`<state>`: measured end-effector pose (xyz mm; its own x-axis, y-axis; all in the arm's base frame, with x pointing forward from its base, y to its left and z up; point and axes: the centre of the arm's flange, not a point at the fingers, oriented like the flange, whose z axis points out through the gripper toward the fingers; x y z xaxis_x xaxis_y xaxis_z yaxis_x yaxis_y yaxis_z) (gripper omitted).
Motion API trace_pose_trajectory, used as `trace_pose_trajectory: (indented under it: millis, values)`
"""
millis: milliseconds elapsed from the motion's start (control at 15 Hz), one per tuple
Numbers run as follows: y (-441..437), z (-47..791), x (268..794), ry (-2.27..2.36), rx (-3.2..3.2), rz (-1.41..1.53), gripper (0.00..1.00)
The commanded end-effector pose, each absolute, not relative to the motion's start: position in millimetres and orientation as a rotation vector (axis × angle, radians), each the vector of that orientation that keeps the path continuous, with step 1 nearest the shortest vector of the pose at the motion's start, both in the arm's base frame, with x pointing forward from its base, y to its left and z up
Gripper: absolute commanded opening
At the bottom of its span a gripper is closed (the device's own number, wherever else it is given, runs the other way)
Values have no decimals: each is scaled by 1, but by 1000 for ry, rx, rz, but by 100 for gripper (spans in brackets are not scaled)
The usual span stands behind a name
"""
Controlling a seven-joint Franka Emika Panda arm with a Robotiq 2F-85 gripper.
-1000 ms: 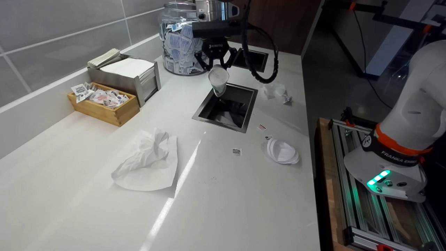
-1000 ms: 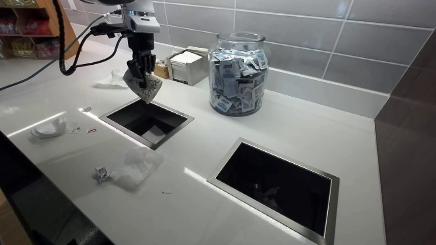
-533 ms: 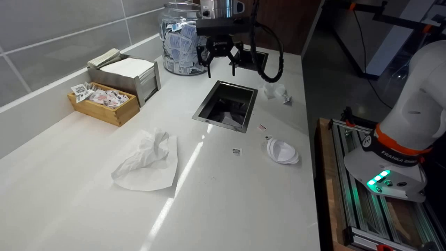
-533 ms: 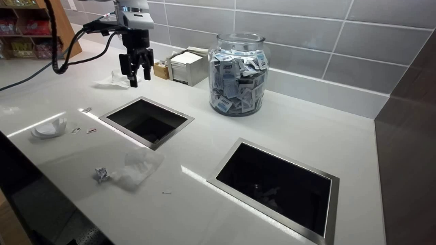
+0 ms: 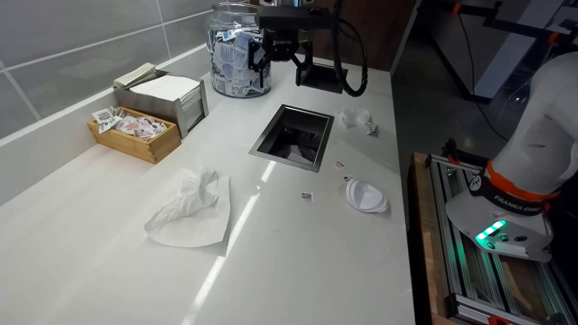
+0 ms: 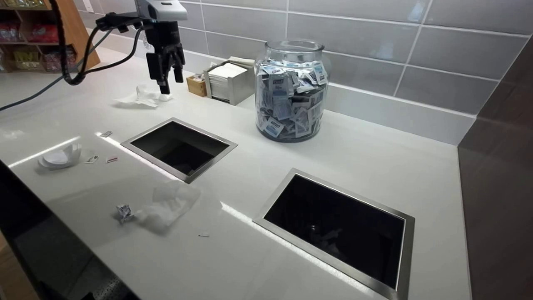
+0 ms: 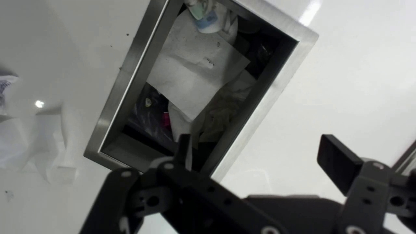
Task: Squeeze the paper cup three times, pick up the paper cup and put it in the left bin
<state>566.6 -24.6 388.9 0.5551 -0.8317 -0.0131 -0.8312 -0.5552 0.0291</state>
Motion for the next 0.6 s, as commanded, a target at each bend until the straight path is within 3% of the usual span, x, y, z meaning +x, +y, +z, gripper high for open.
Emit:
trace_pose_trajectory:
  millis: [0,533]
  values:
    - [-25,394,567,-1462,2766,-28,100]
    - [-25,390,567,-1462,2762,-36,100]
